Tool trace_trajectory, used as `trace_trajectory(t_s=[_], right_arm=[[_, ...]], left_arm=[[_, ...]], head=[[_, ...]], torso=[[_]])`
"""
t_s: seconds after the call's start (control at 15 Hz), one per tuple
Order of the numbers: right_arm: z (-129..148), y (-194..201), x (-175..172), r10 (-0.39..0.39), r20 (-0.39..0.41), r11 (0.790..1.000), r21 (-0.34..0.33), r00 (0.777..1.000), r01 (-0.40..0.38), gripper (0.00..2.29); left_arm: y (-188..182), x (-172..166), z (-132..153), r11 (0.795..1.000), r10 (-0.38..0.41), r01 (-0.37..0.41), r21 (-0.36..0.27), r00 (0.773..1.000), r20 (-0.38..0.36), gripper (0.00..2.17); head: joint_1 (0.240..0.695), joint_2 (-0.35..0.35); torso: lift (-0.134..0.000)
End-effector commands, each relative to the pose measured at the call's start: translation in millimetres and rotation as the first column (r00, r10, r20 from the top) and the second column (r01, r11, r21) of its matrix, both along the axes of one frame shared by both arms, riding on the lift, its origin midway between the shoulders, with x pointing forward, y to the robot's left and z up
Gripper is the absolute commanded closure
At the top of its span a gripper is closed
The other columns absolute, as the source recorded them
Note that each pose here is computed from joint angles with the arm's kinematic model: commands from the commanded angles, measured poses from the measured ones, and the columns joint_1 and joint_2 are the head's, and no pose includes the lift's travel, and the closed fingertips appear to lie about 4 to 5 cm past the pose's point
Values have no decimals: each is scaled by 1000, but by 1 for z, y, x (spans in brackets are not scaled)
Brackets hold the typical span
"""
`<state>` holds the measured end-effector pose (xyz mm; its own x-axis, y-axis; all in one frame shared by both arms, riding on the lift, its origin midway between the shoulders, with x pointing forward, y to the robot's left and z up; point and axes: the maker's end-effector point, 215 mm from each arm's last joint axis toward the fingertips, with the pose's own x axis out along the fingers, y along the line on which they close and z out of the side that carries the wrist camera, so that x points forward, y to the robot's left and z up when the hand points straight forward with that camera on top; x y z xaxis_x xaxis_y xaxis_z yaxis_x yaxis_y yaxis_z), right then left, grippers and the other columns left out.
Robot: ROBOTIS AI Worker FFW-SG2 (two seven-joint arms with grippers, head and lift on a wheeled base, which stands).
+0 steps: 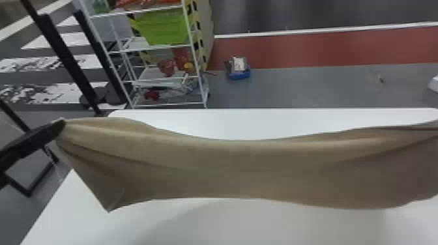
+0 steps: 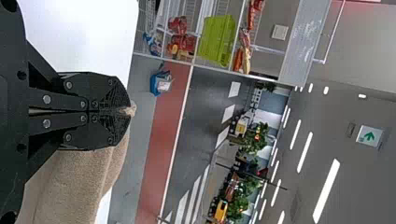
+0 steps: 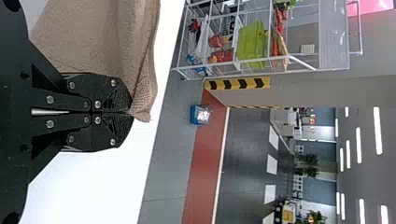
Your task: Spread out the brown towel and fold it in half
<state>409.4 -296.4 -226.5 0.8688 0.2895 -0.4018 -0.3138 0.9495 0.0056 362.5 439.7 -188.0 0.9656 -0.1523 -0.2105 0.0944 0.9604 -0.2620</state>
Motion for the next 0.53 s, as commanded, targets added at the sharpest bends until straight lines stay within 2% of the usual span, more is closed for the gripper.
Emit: trace_trajectory(t_s=[0.0, 0.2, 0.27, 0.33, 0.47], right_arm=[[1, 7, -37, -8, -50, 1000, 26, 999, 10, 1656], [20, -1, -64, -16, -43, 998, 67, 999, 19, 1656], [29, -6, -72, -25, -30, 996, 85, 999, 27, 1656], [38, -12, -82, -31, -18, 994, 102, 999, 32, 1656], [49, -18, -95, -36, 0, 990, 138, 999, 36, 1656]], left_arm=[[-2, -24, 10, 1000, 3, -3, -21, 1000, -9, 1322], [-7, -54, 14, 998, 0, -2, -58, 999, -42, 1322], [-11, -62, 22, 998, -9, 7, -57, 999, -31, 1322], [-16, -70, 20, 997, -14, 11, -78, 999, -46, 1322], [-18, -78, 22, 997, -17, 13, -80, 999, -49, 1322]], head=[[695, 204], [695, 235], [695, 238], [695, 238], [695, 230]], torso=[[-124], [-124], [-124], [-124], [-124]])
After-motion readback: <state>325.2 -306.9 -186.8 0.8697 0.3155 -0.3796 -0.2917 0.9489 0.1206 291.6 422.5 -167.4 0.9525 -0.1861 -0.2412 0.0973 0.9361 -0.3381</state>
